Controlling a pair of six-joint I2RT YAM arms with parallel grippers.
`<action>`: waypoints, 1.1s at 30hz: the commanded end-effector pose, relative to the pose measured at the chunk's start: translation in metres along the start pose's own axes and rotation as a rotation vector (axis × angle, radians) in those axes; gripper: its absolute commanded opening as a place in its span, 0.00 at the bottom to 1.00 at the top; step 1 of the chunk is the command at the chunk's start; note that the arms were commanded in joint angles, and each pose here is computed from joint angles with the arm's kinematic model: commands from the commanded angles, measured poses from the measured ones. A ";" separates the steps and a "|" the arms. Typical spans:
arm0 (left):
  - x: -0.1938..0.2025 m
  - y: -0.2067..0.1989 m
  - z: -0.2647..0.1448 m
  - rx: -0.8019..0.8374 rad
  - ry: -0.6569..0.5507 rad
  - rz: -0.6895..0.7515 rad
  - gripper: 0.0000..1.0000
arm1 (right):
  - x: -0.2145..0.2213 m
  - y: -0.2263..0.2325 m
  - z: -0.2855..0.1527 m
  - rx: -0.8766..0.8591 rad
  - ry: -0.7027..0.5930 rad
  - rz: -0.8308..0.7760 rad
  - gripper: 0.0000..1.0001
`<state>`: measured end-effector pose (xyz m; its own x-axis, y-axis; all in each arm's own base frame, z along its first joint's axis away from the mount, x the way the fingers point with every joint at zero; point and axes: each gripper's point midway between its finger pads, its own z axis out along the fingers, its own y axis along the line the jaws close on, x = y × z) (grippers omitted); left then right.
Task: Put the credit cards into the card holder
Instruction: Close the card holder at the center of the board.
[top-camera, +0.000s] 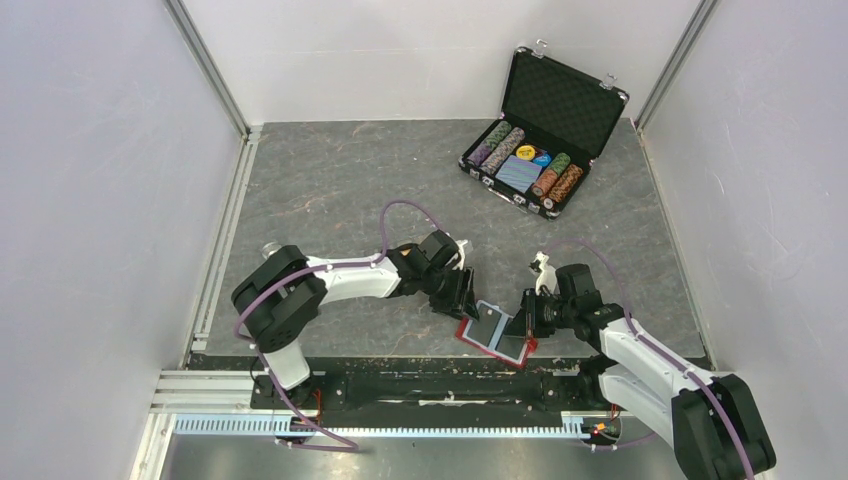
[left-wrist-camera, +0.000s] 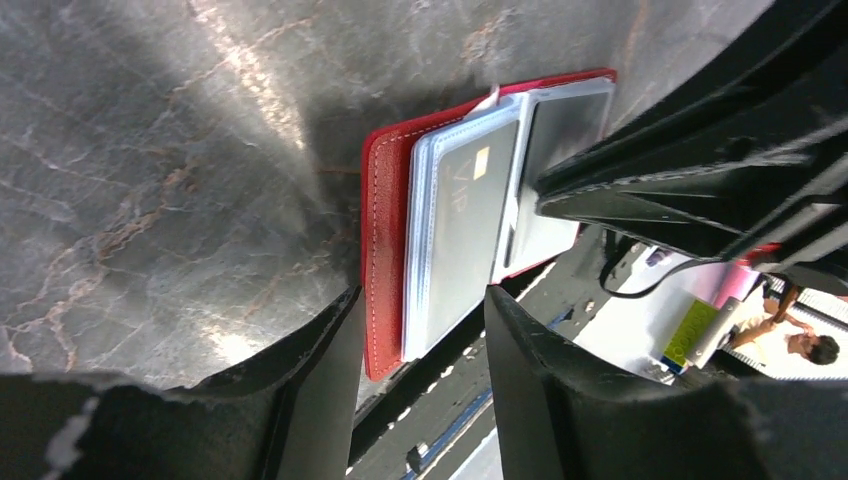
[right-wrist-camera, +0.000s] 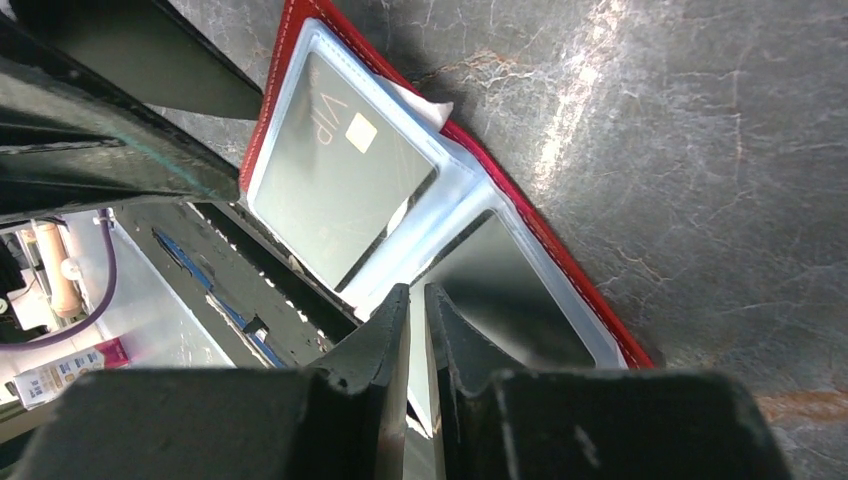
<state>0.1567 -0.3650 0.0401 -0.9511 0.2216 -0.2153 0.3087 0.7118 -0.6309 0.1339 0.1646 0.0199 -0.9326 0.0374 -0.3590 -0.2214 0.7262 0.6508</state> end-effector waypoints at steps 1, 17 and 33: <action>-0.011 -0.051 -0.017 0.168 -0.044 0.015 0.52 | 0.011 -0.016 0.001 0.068 0.024 0.014 0.13; 0.002 -0.085 -0.008 0.225 -0.001 0.092 0.49 | 0.007 -0.017 -0.001 0.086 0.017 0.007 0.13; 0.008 -0.005 0.030 -0.133 0.056 0.052 0.55 | -0.008 -0.019 -0.025 0.205 -0.008 -0.040 0.13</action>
<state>0.1398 -0.3814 0.0277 -0.9475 0.2620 -0.1834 0.3198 0.7715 -0.5500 0.1336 0.1402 0.0184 -0.9311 0.0216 -0.3641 -0.1875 0.8278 0.5287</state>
